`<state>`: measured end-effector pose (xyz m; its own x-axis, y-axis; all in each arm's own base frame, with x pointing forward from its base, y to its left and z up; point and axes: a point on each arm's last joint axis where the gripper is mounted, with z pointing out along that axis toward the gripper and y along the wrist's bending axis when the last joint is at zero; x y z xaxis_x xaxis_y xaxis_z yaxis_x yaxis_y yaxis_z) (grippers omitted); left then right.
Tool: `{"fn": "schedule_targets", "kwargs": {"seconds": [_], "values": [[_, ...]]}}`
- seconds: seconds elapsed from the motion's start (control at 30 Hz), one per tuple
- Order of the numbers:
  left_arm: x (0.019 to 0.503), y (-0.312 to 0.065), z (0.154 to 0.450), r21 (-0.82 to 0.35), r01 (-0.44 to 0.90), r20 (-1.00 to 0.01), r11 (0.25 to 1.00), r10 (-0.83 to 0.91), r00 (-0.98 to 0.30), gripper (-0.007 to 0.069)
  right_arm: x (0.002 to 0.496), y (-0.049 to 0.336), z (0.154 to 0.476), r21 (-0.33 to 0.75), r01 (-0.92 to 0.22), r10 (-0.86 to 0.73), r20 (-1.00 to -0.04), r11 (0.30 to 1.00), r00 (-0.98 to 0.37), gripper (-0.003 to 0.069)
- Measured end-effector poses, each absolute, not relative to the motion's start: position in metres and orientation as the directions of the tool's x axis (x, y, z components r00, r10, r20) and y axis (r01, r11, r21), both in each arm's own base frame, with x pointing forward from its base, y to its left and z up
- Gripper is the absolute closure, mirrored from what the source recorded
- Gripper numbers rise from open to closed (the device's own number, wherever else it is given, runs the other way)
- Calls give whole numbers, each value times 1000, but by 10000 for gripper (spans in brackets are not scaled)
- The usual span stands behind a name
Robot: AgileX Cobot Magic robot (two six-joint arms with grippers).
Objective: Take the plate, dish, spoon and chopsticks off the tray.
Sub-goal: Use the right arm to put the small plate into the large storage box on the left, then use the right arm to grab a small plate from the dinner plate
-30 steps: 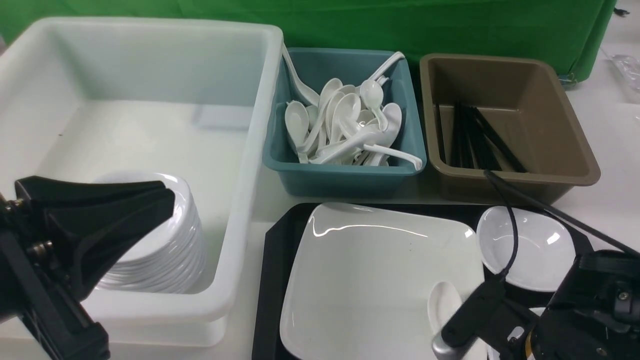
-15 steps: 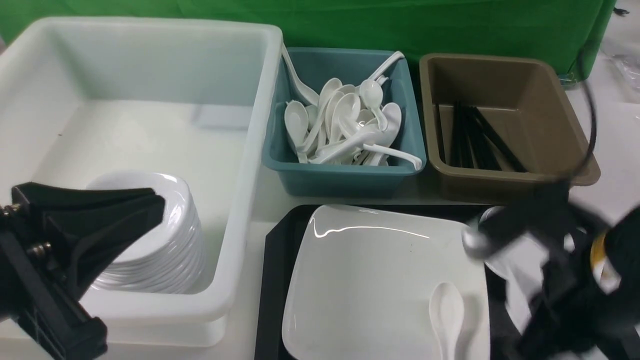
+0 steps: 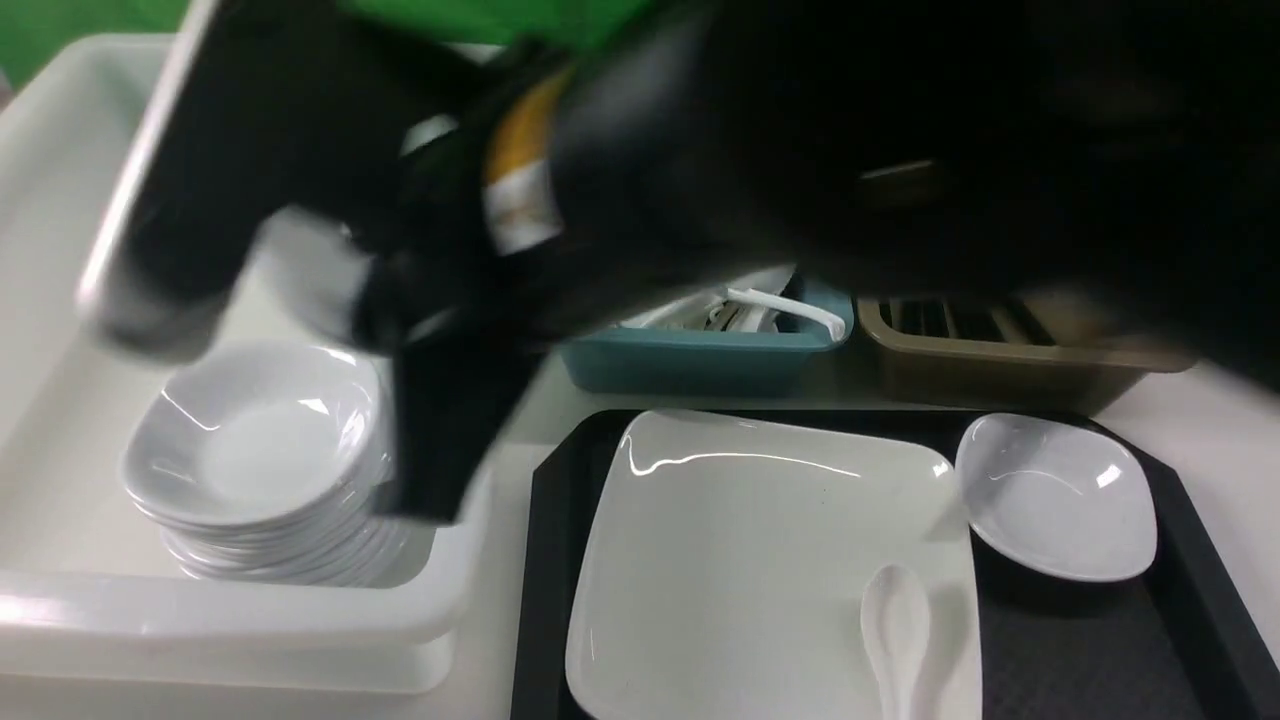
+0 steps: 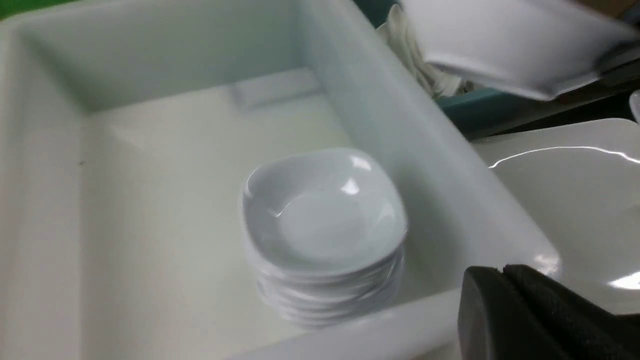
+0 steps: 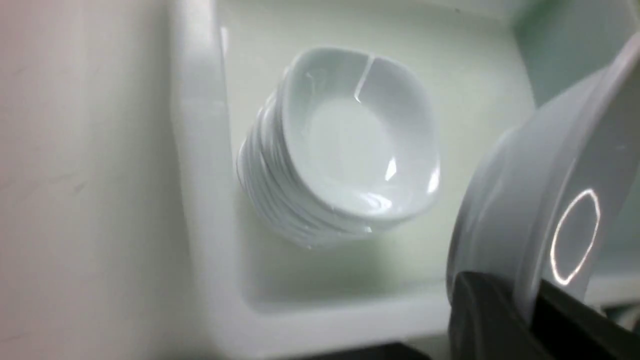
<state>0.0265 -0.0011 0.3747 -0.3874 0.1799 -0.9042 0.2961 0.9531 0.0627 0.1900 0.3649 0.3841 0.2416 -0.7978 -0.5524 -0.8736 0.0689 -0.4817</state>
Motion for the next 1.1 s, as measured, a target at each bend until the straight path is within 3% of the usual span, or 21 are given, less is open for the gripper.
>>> {"fn": "schedule_targets", "kwargs": {"seconds": [0.23, 0.4, 0.5, 0.67, 0.8, 0.87, 0.97, 1.1], "values": [[-3, 13, 369, 50, 262, -917, 964, 148, -370, 616, 223, 435, 323, -477, -878, -825, -503, 18, 257, 594], [-6, 15, 368, 52, 258, -918, 965, 148, -367, 616, 229, 447, 306, -467, -884, -830, -502, 22, 244, 576], [-6, 15, 367, 52, 258, -915, 965, 149, -374, 616, 230, 450, 295, -458, -889, -840, -488, 16, 237, 478], [-6, 15, 367, 50, 262, -914, 964, 150, -376, 616, 229, 447, 298, -424, -904, -853, -490, 51, 182, 238], [-4, 7, 370, 50, 328, -921, 943, 171, -349, 616, 222, 430, 317, -369, -926, -894, -436, 75, 102, 132], [2, 0, 372, 47, 371, -923, 927, 183, -340, 616, 217, 418, 331, -345, -934, -912, -405, 93, 59, 134], [13, -11, 376, 31, 445, -923, 895, 197, -332, 616, 212, 394, 359, -350, -923, -923, -384, 159, -13, 195], [40, -29, 380, 23, 513, -916, 858, 223, -333, 616, 217, 347, 392, -377, -886, -902, -420, 271, -98, 368]]}}
